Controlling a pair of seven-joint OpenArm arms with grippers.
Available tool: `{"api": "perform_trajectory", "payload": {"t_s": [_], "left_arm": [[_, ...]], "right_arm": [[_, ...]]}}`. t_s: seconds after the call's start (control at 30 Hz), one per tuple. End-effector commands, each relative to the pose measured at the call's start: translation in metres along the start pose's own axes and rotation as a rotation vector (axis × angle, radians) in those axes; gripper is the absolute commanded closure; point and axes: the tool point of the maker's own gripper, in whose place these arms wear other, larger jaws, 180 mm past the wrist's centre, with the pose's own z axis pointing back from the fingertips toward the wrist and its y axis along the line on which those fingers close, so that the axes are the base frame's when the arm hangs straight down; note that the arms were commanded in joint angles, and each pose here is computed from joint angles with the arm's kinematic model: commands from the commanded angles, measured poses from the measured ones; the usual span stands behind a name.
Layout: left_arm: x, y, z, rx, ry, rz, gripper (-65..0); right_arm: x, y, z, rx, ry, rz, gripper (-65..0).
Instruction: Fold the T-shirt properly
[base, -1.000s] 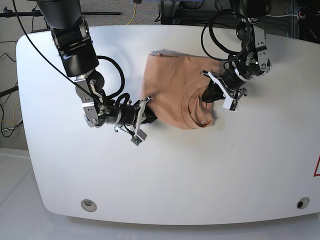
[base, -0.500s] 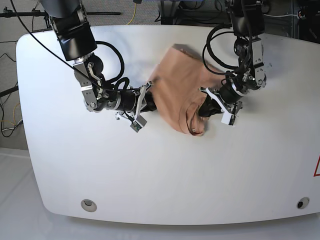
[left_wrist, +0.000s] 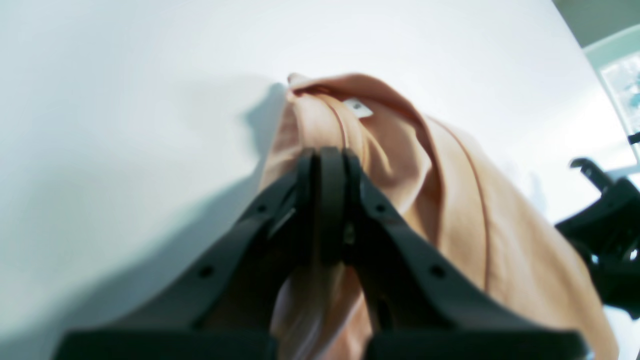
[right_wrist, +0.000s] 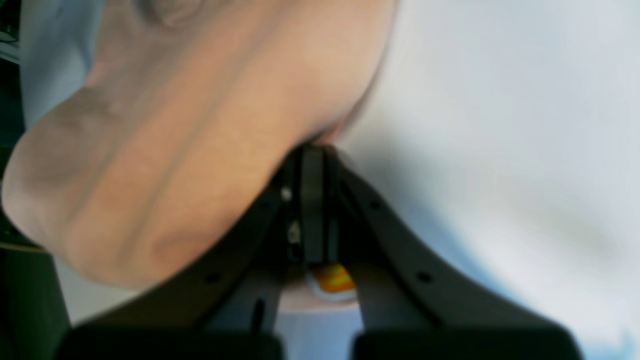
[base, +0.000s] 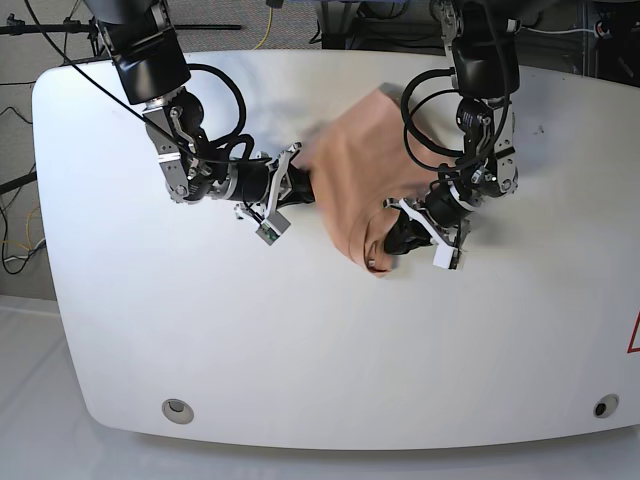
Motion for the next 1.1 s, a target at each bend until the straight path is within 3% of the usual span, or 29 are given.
{"api": "perform_trajectory", "payload": {"t_s": [0.0, 0.23, 0.4, 0.73, 1.07], "left_arm": [[0.024, -0.002, -0.004, -0.015, -0.071, -0.004, 0.0], [0.023, -0.026, -0.018, -0.075, -0.069, -0.026, 0.0], [0.049, -0.036, -0.012, -0.086, -0.128, -0.087, 0.0], [0.096, -0.062, 0.022, -0.091, -0.265, -0.238, 0.0], [0.106, -0.083, 0.059, -0.058, -0.232, -0.392, 0.0]], "right_arm": [[-0.052, -0.02, 0.014, -0.087, 0.22, 0.04, 0.0], [-0.055, -0.018, 0.027, -0.099, 0.19, 0.068, 0.0], [-0.042, -0.036, 0.042, -0.155, 0.141, 0.039, 0.0], [-0.003, -0.071, 0.07, -0.255, 0.043, 0.021, 0.0], [0.026, -0.075, 0.075, -0.27, -0.006, 0.06, 0.0]]}}
